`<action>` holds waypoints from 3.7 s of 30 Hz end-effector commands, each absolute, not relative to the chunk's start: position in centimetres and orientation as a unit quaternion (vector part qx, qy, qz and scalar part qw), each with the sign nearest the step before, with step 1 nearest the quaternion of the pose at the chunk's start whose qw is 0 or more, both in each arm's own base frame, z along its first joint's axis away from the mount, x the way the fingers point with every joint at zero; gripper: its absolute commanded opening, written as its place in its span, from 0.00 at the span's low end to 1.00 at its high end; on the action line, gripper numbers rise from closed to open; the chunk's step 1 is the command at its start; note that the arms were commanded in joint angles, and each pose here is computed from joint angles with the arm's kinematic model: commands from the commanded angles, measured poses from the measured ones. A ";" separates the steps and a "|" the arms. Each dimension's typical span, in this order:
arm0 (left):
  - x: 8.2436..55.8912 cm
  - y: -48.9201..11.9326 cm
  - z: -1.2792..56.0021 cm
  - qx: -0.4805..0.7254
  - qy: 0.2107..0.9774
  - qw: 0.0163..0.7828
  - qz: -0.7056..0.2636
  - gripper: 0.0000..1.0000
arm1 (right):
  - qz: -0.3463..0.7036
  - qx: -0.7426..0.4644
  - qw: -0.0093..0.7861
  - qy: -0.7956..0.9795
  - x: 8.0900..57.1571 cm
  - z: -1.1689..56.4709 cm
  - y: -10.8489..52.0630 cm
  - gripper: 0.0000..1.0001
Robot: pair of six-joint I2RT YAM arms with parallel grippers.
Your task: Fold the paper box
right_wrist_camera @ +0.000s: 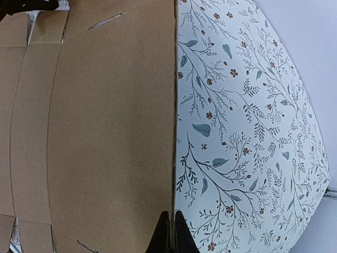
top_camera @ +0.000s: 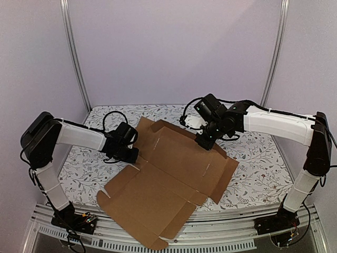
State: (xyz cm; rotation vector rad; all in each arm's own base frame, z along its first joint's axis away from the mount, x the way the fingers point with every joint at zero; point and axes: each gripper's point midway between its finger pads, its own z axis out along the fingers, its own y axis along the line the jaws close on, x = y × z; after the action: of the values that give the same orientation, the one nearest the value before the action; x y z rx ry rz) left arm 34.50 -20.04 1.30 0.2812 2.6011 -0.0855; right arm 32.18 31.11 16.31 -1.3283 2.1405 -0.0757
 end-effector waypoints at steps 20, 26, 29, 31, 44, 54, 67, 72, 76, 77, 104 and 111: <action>32.9 -21.2 1.7 0.119 0.959 0.233 -0.108 0.00 | -0.021 -0.494 0.296 0.818 31.8 16.3 30.8 0.00; 32.2 -22.9 2.7 0.119 0.949 0.224 -0.188 0.00 | -0.021 -0.494 0.295 0.818 31.7 16.3 30.7 0.00; 32.1 -23.3 3.1 0.115 0.944 0.221 -0.217 0.00 | -0.021 -0.493 0.295 0.818 31.7 16.4 30.7 0.00; 32.0 -23.7 3.5 0.115 0.940 0.221 -0.235 0.00 | -0.021 -0.493 0.295 0.818 31.7 16.4 30.6 0.00; 30.8 -25.3 4.8 0.108 0.927 0.213 -0.288 0.00 | -0.029 -0.487 0.300 0.820 31.9 16.5 30.4 0.00; 28.7 -26.2 4.8 0.121 0.933 0.215 -0.261 0.00 | -0.031 -0.479 0.302 0.824 32.1 16.4 30.4 0.00; 26.3 -28.2 2.5 0.132 0.936 0.197 -0.259 0.00 | -0.029 -0.475 0.298 0.828 31.8 16.1 30.1 0.00; 25.8 -28.9 1.8 0.138 0.938 0.190 -0.255 0.00 | -0.027 -0.474 0.298 0.828 31.8 16.0 30.2 0.00; 26.5 -28.8 2.7 0.139 0.937 0.205 -0.246 0.00 | -0.027 -0.479 0.303 0.824 31.6 16.3 30.2 0.00; 26.7 -28.6 3.2 0.139 0.937 0.210 -0.241 0.00 | -0.027 -0.482 0.305 0.821 31.6 16.4 30.3 0.00; 30.7 -17.8 21.2 0.052 0.873 0.469 -0.123 0.00 | -0.078 -0.647 0.407 0.639 27.8 20.0 32.2 0.00; 29.8 -16.8 20.0 0.028 0.859 0.486 -0.159 0.00 | -0.147 -0.678 0.436 0.573 27.6 21.0 32.3 0.00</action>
State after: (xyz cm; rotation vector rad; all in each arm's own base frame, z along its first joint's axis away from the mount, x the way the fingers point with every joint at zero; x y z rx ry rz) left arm 29.78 -17.38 21.03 0.1082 2.1144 -0.3510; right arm 27.21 32.16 19.41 -1.6764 1.5777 -0.2307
